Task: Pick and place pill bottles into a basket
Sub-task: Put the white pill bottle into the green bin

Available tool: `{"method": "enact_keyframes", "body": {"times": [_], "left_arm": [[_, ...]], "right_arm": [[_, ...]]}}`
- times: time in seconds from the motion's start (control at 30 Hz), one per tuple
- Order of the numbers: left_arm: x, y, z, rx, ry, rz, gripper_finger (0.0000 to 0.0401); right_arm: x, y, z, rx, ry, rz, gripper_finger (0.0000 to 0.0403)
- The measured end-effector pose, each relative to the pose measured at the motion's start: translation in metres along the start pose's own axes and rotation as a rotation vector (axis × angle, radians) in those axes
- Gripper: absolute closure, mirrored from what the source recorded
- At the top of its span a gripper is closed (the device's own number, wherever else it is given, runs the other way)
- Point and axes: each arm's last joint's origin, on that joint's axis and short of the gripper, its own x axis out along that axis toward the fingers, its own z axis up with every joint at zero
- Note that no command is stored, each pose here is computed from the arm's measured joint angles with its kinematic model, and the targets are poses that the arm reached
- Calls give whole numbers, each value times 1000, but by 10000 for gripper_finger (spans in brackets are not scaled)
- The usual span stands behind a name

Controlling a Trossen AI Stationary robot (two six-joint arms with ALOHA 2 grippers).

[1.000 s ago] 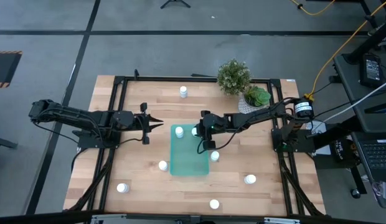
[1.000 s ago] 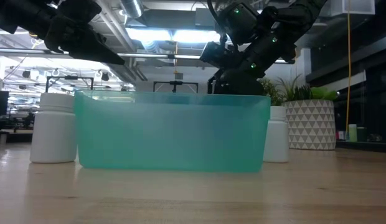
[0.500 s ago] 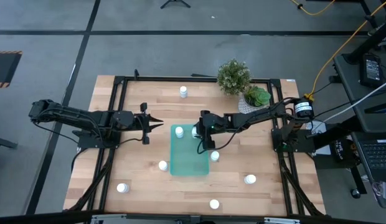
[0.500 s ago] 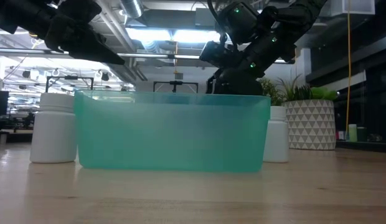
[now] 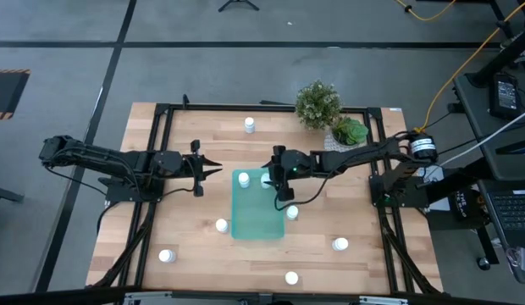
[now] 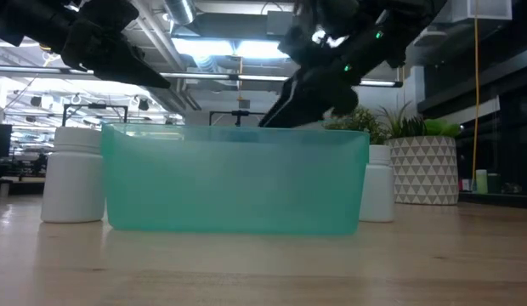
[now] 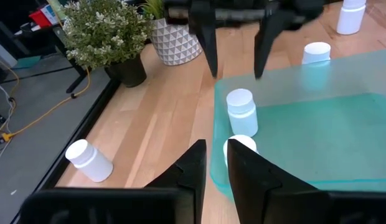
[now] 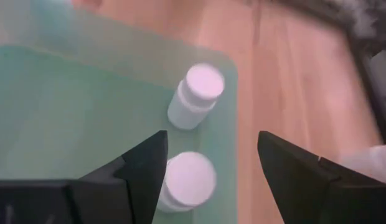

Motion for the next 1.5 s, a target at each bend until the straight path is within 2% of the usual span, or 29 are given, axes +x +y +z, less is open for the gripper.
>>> {"method": "enact_keyframes", "body": {"times": [0.33,0.5,0.67,0.87,1.23,1.37,1.5], "left_arm": [[0,0,-1,2,6,-1,331],[0,0,-1,3,7,-1,333],[0,0,-1,3,8,-1,334],[0,0,-1,3,8,-1,331],[0,0,-1,2,7,-1,331],[0,0,-1,-3,7,-1,333],[0,-1,-1,-62,7,-17,337]], "right_arm": [[-55,-13,20,-47,-42,-18,153],[-72,-12,5,-11,-105,-19,153],[-82,-10,-18,53,-187,-55,153],[-94,-7,-28,64,-248,-73,153],[-88,-3,-39,118,-204,-55,153],[-87,-1,-40,172,-194,-6,153],[-89,5,-42,222,-168,165,153]]}}
